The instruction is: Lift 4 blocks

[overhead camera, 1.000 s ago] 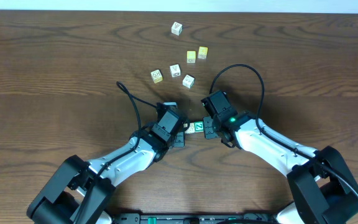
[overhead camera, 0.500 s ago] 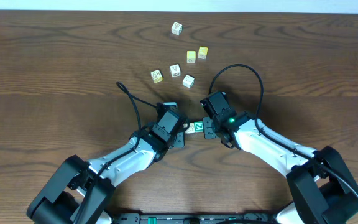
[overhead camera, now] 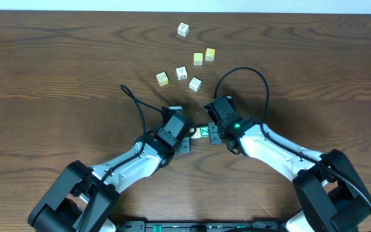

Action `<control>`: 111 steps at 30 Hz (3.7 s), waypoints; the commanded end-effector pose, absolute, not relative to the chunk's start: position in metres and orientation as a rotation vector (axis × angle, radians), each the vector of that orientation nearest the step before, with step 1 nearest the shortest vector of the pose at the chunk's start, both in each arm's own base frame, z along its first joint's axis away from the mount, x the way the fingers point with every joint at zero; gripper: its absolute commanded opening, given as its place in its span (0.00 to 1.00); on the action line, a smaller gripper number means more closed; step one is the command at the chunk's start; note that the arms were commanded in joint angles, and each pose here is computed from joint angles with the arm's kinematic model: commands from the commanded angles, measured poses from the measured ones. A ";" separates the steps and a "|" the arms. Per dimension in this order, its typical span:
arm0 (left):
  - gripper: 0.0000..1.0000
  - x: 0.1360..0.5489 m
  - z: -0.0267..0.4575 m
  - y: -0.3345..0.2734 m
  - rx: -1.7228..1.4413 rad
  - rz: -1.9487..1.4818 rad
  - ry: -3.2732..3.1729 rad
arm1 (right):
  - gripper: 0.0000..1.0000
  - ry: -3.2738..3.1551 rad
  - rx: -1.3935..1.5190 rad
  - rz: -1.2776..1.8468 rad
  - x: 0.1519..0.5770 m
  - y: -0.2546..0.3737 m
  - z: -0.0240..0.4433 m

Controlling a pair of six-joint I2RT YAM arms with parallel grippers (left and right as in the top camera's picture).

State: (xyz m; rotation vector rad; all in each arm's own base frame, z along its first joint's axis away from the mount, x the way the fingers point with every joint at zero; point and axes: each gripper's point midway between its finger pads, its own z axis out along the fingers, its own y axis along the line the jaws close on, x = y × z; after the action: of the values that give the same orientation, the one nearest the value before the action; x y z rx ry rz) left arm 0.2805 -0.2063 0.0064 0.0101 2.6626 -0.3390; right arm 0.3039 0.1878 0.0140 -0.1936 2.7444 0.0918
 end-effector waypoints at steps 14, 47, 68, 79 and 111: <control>0.07 0.276 0.039 -0.267 0.162 -0.638 2.613 | 0.01 2.755 -0.345 0.474 0.278 0.268 0.027; 0.08 0.276 0.040 -0.267 0.162 -0.640 2.612 | 0.01 2.765 -0.262 0.573 0.276 0.280 0.032; 0.07 0.277 0.041 -0.268 0.162 -0.645 2.606 | 0.01 2.735 -0.342 0.416 0.283 0.263 0.027; 0.07 0.277 0.041 -0.268 0.162 -0.645 2.606 | 0.01 2.719 -0.340 0.417 0.286 0.265 0.029; 0.17 0.277 0.041 -0.268 0.162 -0.645 2.606 | 0.08 2.759 -0.347 0.446 0.283 0.271 0.010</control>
State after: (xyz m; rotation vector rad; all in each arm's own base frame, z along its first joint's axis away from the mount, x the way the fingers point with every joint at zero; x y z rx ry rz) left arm 0.2866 -0.1962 0.0071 -0.0141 2.6340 -0.2613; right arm 0.3135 0.1913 0.0033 -0.1568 2.7028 0.0305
